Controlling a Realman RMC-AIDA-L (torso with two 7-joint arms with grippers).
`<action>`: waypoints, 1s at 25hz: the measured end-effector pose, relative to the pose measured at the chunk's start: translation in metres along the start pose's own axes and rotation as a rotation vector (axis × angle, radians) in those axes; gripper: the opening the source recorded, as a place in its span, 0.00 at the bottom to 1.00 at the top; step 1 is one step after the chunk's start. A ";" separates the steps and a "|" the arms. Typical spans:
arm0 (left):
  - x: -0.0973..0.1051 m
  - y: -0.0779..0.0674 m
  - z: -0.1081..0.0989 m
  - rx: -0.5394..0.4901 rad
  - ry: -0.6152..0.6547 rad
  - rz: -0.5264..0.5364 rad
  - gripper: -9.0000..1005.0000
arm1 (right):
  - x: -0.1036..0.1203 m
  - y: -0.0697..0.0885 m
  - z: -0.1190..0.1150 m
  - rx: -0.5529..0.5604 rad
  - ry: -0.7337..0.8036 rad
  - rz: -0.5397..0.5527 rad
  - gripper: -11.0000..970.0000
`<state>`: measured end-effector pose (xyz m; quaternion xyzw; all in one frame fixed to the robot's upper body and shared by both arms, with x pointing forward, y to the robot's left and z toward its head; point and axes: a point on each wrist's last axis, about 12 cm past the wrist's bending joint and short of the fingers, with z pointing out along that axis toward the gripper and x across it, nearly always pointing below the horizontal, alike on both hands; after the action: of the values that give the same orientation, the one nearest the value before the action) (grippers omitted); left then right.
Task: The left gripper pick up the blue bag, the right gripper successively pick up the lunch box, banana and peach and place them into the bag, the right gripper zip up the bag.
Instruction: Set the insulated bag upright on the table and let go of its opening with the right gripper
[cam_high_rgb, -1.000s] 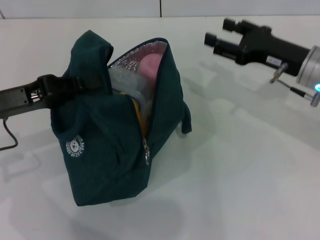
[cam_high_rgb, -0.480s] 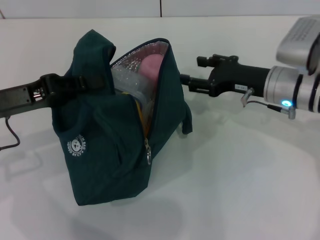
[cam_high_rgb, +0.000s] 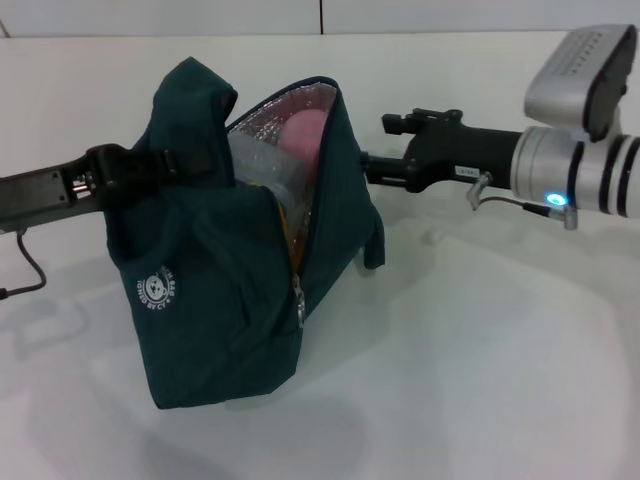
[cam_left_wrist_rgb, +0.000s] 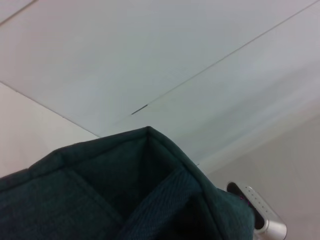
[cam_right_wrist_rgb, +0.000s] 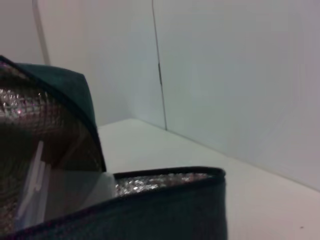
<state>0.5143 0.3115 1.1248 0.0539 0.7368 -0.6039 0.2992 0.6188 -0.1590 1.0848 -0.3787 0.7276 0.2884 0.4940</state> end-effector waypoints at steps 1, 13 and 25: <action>0.000 0.000 0.001 0.001 0.000 0.001 0.04 | -0.001 0.001 0.002 -0.006 0.007 -0.001 0.73; -0.002 0.000 0.004 0.003 0.000 0.013 0.04 | -0.008 0.009 0.024 -0.001 0.075 -0.066 0.70; 0.002 0.001 0.000 -0.001 -0.003 0.003 0.04 | -0.008 0.014 0.026 -0.008 0.087 -0.097 0.38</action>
<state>0.5130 0.3110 1.1233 0.0542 0.7365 -0.6033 0.3011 0.6220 -0.1283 1.0840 -0.4276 0.7280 0.2504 0.4738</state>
